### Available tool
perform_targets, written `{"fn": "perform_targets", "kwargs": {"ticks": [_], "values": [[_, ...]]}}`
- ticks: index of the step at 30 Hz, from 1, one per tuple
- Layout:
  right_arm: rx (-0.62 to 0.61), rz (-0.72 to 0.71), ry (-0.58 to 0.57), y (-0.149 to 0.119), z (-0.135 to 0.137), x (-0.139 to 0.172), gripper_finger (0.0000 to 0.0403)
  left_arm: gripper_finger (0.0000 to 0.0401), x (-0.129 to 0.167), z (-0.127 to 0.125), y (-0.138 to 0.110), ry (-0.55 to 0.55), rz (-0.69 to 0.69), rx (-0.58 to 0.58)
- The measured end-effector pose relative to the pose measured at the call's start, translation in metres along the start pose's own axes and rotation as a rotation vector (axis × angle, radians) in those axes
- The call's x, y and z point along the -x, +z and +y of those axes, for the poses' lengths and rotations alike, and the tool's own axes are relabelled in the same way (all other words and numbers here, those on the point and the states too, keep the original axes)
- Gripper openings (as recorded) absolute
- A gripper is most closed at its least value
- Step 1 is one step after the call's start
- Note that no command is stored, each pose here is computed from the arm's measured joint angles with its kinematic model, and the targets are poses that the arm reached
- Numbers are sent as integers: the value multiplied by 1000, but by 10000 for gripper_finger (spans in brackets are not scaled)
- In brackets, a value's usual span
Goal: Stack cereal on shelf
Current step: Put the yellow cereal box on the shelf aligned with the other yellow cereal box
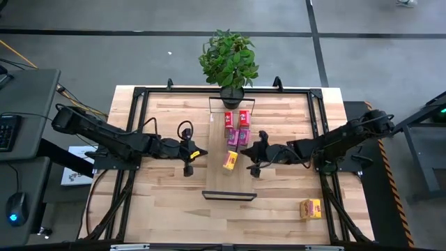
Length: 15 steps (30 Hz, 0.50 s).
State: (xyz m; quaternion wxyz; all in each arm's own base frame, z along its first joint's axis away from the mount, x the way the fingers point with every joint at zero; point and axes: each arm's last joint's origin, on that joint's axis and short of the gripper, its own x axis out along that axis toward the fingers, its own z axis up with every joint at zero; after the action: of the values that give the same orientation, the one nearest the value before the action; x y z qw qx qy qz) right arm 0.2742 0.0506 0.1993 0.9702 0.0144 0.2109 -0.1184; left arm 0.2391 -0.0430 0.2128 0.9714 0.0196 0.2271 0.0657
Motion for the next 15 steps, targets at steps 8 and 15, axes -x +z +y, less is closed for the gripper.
{"fn": "perform_targets", "kwargs": {"ticks": [8, 15], "values": [[-35, -129, -29, 70, -3, 26, 0, 0, 1, 1, -16, 8, 158, 120], [-24, -69, -102, 109, -7, 48, 27, 0, 3, 2, -22, 27, 222, 191]]}}
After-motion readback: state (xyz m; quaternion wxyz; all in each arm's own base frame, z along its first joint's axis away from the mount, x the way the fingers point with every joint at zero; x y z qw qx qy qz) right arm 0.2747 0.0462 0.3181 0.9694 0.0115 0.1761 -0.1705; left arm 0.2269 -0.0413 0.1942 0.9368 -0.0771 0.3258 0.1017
